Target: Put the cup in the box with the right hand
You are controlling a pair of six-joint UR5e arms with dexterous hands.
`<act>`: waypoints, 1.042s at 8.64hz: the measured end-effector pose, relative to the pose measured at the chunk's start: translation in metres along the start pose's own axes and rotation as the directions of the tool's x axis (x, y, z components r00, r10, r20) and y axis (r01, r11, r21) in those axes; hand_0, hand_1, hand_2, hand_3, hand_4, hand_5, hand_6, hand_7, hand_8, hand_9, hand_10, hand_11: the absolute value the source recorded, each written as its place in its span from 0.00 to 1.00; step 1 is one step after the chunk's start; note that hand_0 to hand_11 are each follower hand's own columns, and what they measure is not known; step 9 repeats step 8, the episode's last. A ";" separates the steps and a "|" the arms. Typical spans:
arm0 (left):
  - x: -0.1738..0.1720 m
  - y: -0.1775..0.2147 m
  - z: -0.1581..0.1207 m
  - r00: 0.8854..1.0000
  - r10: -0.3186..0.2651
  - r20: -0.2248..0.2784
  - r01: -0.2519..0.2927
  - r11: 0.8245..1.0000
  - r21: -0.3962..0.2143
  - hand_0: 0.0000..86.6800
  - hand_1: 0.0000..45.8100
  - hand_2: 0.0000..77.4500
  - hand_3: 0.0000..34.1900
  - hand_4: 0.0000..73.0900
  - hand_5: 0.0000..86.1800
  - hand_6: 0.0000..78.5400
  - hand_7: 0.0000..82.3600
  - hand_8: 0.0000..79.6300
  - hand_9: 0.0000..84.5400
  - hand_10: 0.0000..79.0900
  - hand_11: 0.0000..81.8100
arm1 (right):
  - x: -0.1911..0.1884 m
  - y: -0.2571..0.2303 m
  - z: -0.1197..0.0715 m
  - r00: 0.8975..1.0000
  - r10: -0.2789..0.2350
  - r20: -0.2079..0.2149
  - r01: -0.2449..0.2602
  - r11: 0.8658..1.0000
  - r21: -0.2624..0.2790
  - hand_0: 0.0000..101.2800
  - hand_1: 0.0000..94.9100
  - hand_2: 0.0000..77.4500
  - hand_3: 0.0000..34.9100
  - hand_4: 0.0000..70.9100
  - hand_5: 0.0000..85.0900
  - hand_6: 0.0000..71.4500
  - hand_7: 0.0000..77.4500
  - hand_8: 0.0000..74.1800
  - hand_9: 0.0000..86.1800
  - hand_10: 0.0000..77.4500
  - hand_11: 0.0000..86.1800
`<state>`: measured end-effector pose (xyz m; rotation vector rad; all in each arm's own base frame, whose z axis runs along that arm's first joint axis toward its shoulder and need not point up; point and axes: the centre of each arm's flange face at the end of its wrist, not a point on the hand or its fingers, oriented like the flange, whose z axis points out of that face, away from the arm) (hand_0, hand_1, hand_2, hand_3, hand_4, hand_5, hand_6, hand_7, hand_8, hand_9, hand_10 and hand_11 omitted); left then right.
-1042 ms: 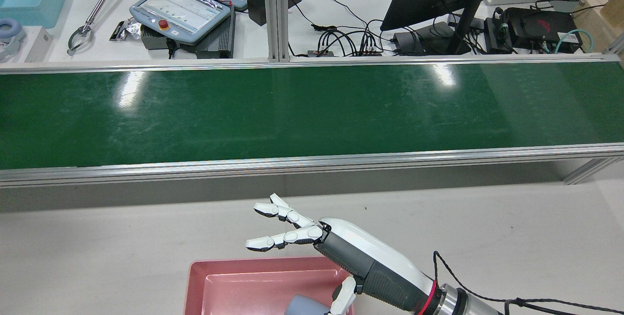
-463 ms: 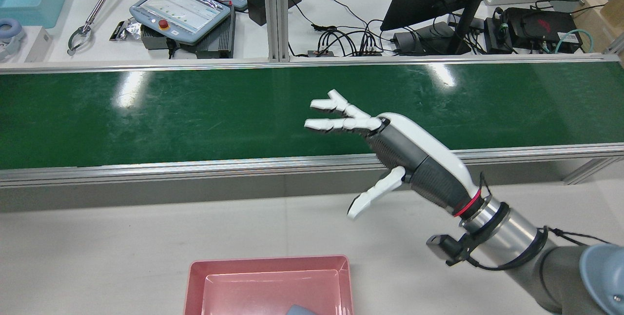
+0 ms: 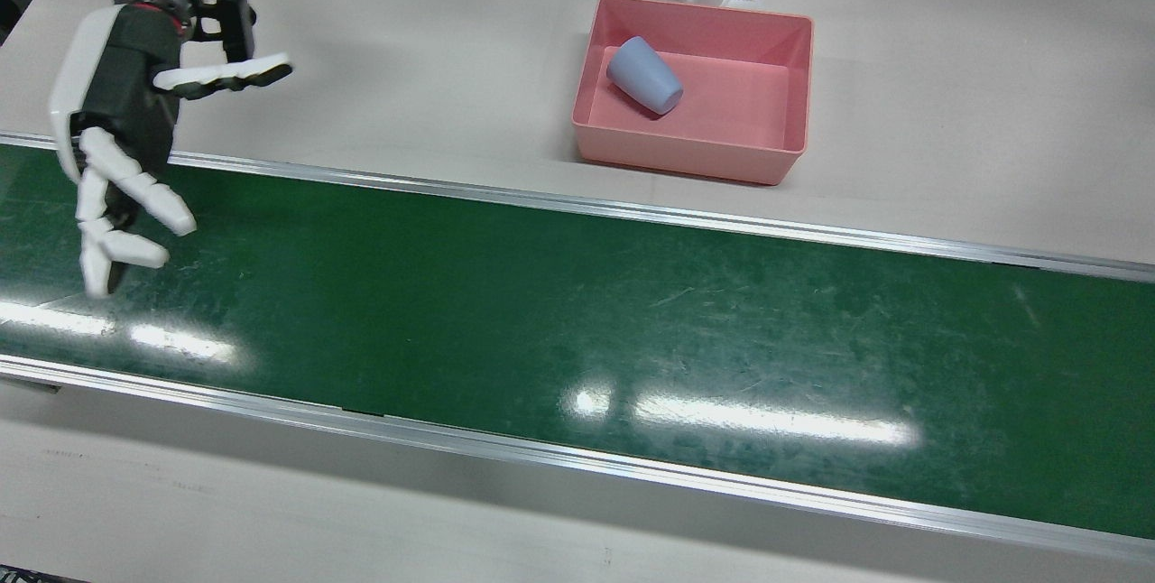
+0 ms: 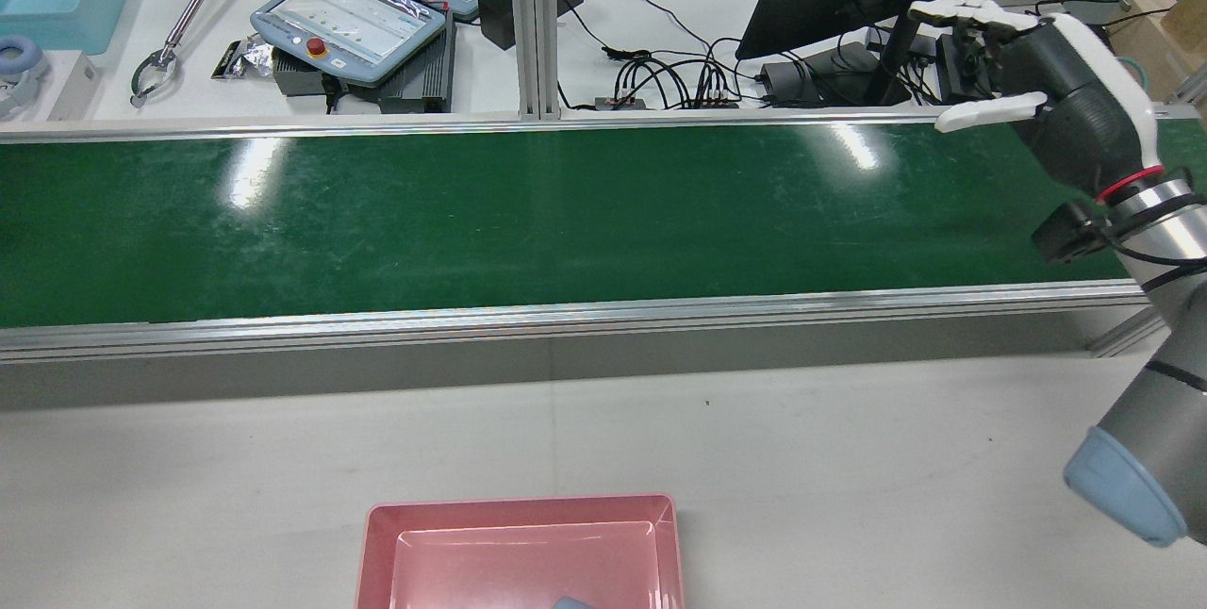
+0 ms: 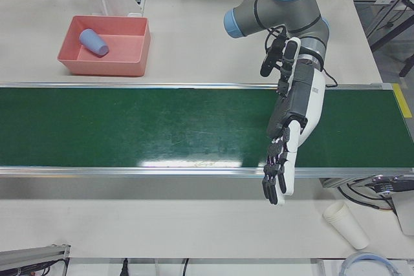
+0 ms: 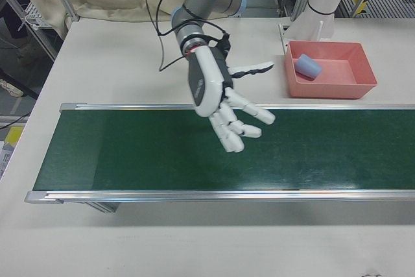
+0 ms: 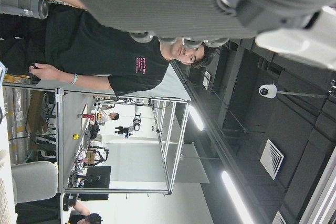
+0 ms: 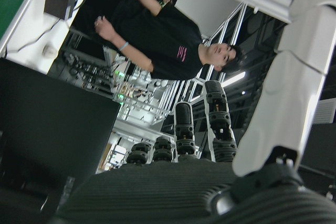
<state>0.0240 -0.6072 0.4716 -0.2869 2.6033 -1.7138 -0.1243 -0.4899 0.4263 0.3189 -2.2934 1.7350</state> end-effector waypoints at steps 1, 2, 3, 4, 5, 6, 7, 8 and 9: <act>0.000 0.000 0.000 1.000 0.000 0.000 0.000 1.000 0.000 0.00 0.01 0.00 0.00 0.01 0.00 0.00 0.00 0.00 0.00 0.00 0.00 | -0.020 -0.047 0.004 0.999 -0.039 0.019 0.037 0.996 0.078 0.52 0.14 0.01 0.00 0.21 0.06 0.13 0.48 0.04 0.14 0.06 0.09; 0.000 0.000 0.000 1.000 0.000 0.000 0.000 1.000 0.000 0.00 0.01 0.00 0.00 0.01 0.00 0.00 0.00 0.00 0.00 0.00 0.00 | -0.033 -0.085 0.000 0.997 -0.070 0.020 0.066 0.987 0.145 0.52 0.10 0.01 0.00 0.22 0.06 0.13 0.41 0.04 0.11 0.04 0.08; 0.000 0.000 0.000 1.000 0.001 0.000 -0.001 1.000 0.000 0.00 0.01 0.00 0.00 0.01 0.00 0.00 0.00 0.00 0.00 0.00 0.00 | -0.042 -0.123 -0.013 0.996 -0.087 0.005 0.084 0.974 0.209 0.54 0.19 0.01 0.00 0.18 0.06 0.08 0.25 0.01 0.01 0.01 0.02; 0.000 0.000 0.000 1.000 0.001 0.001 -0.001 1.000 0.000 0.00 0.01 0.00 0.00 0.01 0.00 0.00 0.00 0.00 0.00 0.00 0.00 | -0.046 -0.156 -0.029 0.995 -0.096 -0.013 0.096 0.960 0.264 0.61 0.18 0.03 0.00 0.15 0.07 0.05 0.05 0.01 0.01 0.01 0.02; 0.000 0.000 0.000 1.000 0.001 0.001 -0.001 1.000 0.000 0.00 0.01 0.00 0.00 0.01 0.00 0.00 0.00 0.00 0.00 0.00 0.00 | -0.044 -0.180 -0.040 0.995 -0.096 -0.039 0.103 0.948 0.302 0.61 0.18 0.03 0.00 0.15 0.07 0.05 0.05 0.01 0.01 0.01 0.02; 0.000 0.000 0.000 1.000 0.001 0.001 -0.001 1.000 0.000 0.00 0.01 0.00 0.00 0.01 0.00 0.00 0.00 0.00 0.00 0.00 0.00 | -0.041 -0.193 -0.045 0.995 -0.087 -0.054 0.099 0.945 0.312 0.61 0.18 0.03 0.00 0.15 0.07 0.02 0.02 0.01 0.01 0.01 0.01; 0.000 0.000 0.000 1.000 0.001 0.000 -0.001 1.000 0.000 0.00 0.01 0.00 0.00 0.01 0.00 0.00 0.00 0.00 0.00 0.00 0.00 | -0.038 -0.197 -0.043 0.996 -0.073 -0.050 0.084 0.953 0.290 0.53 0.15 0.01 0.00 0.10 0.04 0.02 0.02 0.01 0.01 0.01 0.01; 0.000 0.000 0.000 1.000 0.001 0.000 -0.001 1.000 0.000 0.00 0.01 0.00 0.00 0.01 0.00 0.00 0.00 0.00 0.00 0.00 0.00 | -0.036 -0.198 -0.040 0.997 -0.061 -0.046 0.071 0.962 0.263 0.50 0.11 0.04 0.00 0.08 0.04 0.01 0.02 0.01 0.01 0.01 0.01; 0.000 0.000 0.000 1.000 0.001 0.000 -0.001 1.000 0.000 0.00 0.01 0.00 0.00 0.01 0.00 0.00 0.00 0.00 0.00 0.00 0.00 | -0.036 -0.198 -0.040 0.997 -0.061 -0.046 0.071 0.962 0.263 0.50 0.11 0.04 0.00 0.08 0.04 0.01 0.02 0.01 0.01 0.01 0.01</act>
